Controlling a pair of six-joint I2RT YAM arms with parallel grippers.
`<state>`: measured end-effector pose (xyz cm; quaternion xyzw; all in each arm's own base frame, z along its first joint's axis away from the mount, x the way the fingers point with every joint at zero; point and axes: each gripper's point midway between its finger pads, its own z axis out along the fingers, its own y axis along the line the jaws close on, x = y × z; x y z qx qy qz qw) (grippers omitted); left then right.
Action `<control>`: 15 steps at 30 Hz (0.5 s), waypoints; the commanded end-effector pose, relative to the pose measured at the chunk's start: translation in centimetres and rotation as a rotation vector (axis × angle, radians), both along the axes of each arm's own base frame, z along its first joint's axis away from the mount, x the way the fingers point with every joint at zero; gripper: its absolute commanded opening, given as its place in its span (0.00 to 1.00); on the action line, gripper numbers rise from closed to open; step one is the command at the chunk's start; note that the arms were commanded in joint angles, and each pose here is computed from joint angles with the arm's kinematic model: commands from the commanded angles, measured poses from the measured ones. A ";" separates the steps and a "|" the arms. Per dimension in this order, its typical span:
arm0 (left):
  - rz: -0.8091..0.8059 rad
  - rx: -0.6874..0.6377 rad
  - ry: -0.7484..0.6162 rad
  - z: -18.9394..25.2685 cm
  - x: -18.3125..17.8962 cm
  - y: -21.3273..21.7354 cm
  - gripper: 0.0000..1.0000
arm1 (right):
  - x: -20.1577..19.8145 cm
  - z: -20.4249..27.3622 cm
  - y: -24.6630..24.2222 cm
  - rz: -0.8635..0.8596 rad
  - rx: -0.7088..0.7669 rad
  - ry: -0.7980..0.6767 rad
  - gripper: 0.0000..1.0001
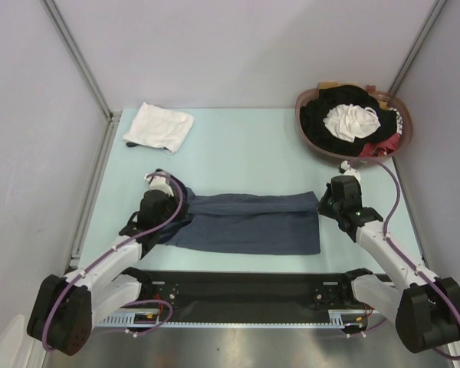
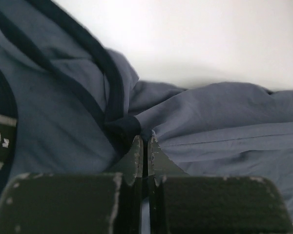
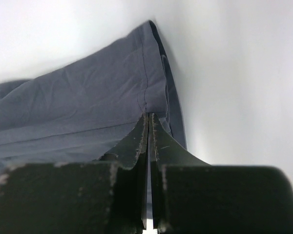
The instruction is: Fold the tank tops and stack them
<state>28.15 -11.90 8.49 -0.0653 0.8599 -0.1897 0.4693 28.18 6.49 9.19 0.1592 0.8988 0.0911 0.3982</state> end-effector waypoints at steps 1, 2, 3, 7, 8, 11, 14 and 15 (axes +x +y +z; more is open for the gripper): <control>0.027 -0.035 0.013 -0.5 -1.0 0.2 0.00 | -1.3 -0.2 -0.4 -0.042 0.019 0.020 0.00; 0.041 -0.047 0.025 -0.7 -1.1 0.2 0.00 | -1.7 -0.1 -0.4 -0.048 0.028 0.022 0.00; 0.053 -0.046 0.040 -1.0 -1.4 0.4 0.00 | -2.1 -0.5 -0.5 -0.060 0.029 0.033 0.00; 0.096 -0.055 0.086 -1.9 -1.8 0.8 0.00 | -3.2 -1.2 -0.5 -0.085 0.059 0.053 0.00; 0.100 -0.065 0.096 -2.0 -1.8 0.7 0.00 | -3.5 -1.4 -0.4 -0.081 0.066 0.061 0.00; 0.102 -0.081 0.118 -2.7 -2.1 0.5 0.00 | -4.2 -1.7 -0.1 -0.082 0.086 0.067 0.00; 0.128 -0.099 0.116 -2.6 -2.4 0.6 0.00 | -4.7 -2.0 0.3 -0.081 0.097 0.071 0.00; 0.145 -0.097 0.129 -3.2 -2.9 0.9 0.00 | -4.9 -2.0 0.4 -0.078 0.097 0.072 0.01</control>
